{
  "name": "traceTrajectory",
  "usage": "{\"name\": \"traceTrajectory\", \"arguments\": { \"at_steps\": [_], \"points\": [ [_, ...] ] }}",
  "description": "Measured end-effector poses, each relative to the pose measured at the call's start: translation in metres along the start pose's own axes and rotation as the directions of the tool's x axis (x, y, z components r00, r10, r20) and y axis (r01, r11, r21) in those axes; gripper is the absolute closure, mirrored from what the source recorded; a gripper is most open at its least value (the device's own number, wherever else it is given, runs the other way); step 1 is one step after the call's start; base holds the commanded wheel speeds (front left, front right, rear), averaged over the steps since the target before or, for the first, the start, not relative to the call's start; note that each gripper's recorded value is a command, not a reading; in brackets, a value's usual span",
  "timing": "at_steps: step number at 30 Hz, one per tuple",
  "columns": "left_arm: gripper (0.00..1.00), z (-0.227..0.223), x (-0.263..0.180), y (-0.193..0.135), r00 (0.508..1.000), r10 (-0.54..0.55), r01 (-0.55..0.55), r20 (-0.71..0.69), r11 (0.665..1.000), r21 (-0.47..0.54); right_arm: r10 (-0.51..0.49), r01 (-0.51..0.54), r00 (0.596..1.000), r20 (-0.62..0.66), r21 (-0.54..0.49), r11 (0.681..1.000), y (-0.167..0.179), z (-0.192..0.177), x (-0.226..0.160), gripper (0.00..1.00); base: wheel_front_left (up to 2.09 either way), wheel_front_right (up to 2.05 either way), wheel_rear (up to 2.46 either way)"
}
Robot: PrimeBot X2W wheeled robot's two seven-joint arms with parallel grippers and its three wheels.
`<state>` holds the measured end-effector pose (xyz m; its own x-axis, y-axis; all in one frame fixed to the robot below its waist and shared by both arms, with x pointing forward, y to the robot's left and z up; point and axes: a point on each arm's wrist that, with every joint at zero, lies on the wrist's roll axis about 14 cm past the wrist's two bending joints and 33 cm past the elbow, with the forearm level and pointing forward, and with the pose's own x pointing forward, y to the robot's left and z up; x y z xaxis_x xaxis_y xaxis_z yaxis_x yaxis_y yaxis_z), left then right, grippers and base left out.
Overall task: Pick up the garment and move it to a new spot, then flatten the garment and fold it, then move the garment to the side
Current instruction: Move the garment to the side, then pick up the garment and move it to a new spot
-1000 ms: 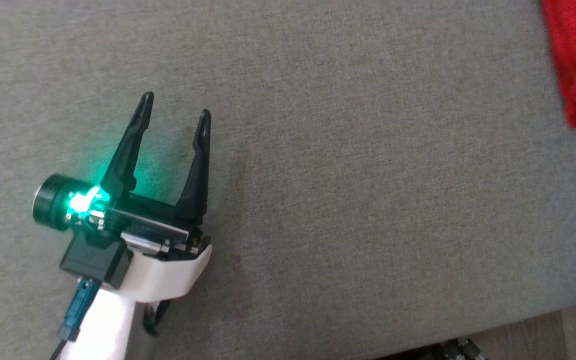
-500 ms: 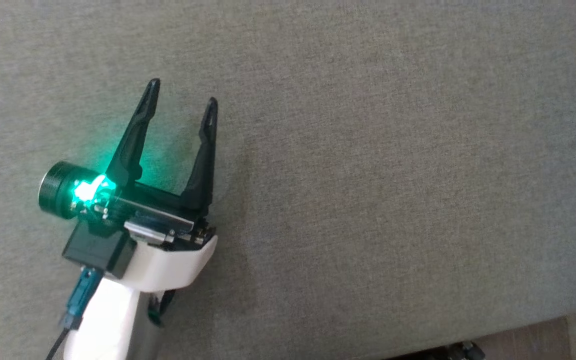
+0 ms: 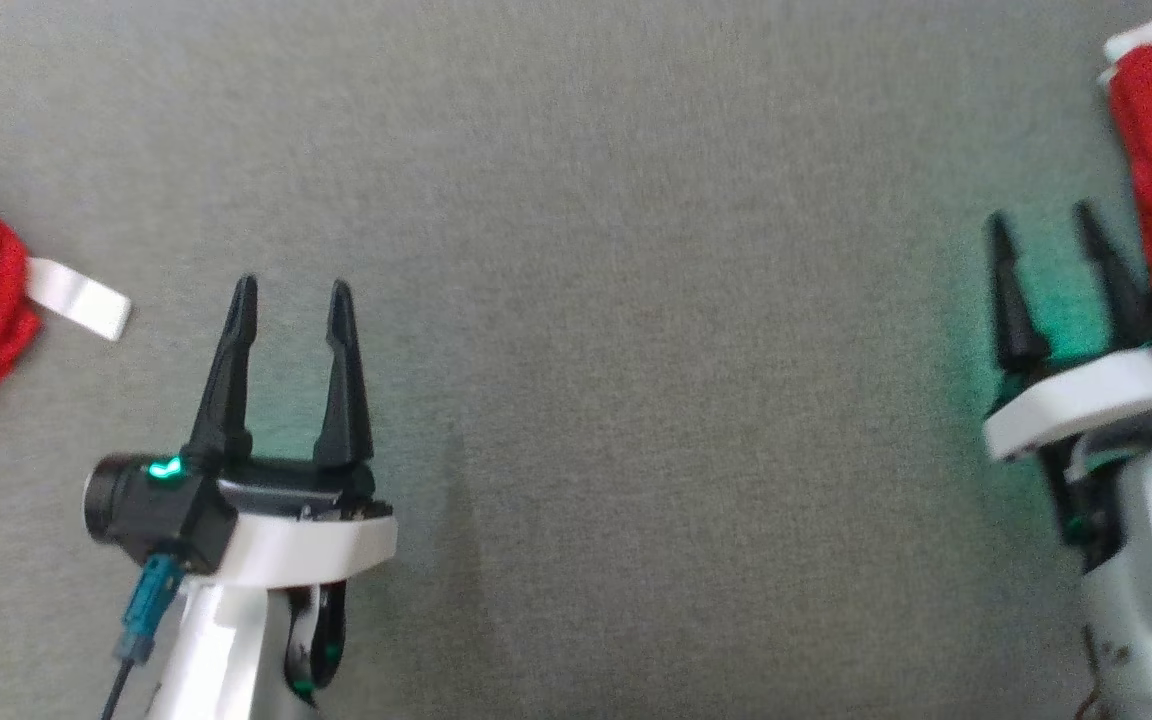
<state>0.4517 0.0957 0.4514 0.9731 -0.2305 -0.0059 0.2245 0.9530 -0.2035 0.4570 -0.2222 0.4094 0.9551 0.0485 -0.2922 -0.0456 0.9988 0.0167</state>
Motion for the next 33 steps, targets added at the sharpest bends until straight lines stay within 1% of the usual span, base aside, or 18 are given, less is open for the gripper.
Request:
{"name": "traceTrajectory", "arguments": {
  "at_steps": [2, 4, 5, 7, 9, 11, 14, 17, 22, 27, 33],
  "points": [
    [0.0, 0.006, -0.01, 0.005, 1.0, 0.027, -0.027, 0.002, 1.0, 0.001, 0.045, -0.046, 0.999, 0.03, 0.031, 0.998, 0.018, -0.001, -0.007, 0.0, 0.0, 0.0, 0.0],
    [0.0, 0.012, -0.022, 0.01, 0.999, 0.05, -0.05, 0.003, 0.999, 0.011, 0.098, -0.1, 0.994, 0.049, 0.035, 0.994, 0.038, -0.004, -0.016, 0.0, 0.0, 0.0, 0.0],
    [0.0, 0.012, -0.022, 0.01, 0.999, 0.05, -0.05, 0.003, 0.999, 0.011, 0.098, -0.1, 0.994, 0.049, 0.035, 0.994, 0.038, -0.004, -0.016, 0.0, 0.0, 0.0, 0.0],
    [0.0, 0.017, -0.035, 0.016, 0.997, 0.081, -0.081, 0.008, 0.996, 0.021, 0.134, -0.136, 0.989, 0.055, 0.04, 0.99, 0.053, -0.008, -0.025, 0.0, 0.0, 0.0, 0.0],
    [0.0, 0.021, -0.05, 0.022, 0.994, 0.112, -0.113, 0.011, 0.993, 0.03, 0.145, -0.148, 0.987, 0.072, 0.045, 0.988, 0.061, -0.007, -0.034, 0.0, 0.0, 0.0, 0.0],
    [0.0, 0.026, -0.064, 0.024, 0.991, 0.132, -0.132, 0.02, 0.991, 0.027, 0.152, -0.157, 0.984, 0.094, 0.049, 0.986, 0.068, -0.002, -0.042, 0.0, 0.0, 0.0, 0.0],
    [0.0, 0.033, -0.085, 0.026, 0.987, 0.156, -0.157, 0.035, 0.987, 0.032, 0.16, -0.171, 0.97, 0.182, 0.047, 0.984, 0.081, 0.023, -0.057, 0.0, 0.0, 0.0, 0.0],
    [0.0, 0.035, -0.106, 0.026, 0.984, 0.172, -0.174, 0.043, 0.984, 0.033, 0.151, -0.165, 0.959, 0.241, 0.041, 0.985, 0.085, 0.035, -0.078, 0.0, 0.0, 0.0, 0.0],
    [0.0, 0.035, -0.135, 0.027, 0.979, 0.2, -0.202, 0.05, 0.978, 0.048, 0.129, -0.146, 0.957, 0.261, 0.046, 0.988, 0.084, 0.03, -0.11, 0.0, 0.0, 0.0, 0.0],
    [0.0, 0.049, -0.144, 0.024, 0.976, 0.193, -0.2, 0.099, 0.977, 0.07, 0.162, -0.177, 0.944, 0.288, 0.027, 0.984, 0.098, 0.035, -0.125, 0.0, 0.0, 0.0, 0.0],
    [0.0, 0.047, -0.148, 0.021, 0.979, 0.178, -0.189, 0.095, 0.974, 0.121, 0.156, -0.171, 0.948, 0.278, 0.03, 0.985, 0.096, 0.029, -0.132, 0.0, 0.0, 0.0, 0.0]
  ]
}}
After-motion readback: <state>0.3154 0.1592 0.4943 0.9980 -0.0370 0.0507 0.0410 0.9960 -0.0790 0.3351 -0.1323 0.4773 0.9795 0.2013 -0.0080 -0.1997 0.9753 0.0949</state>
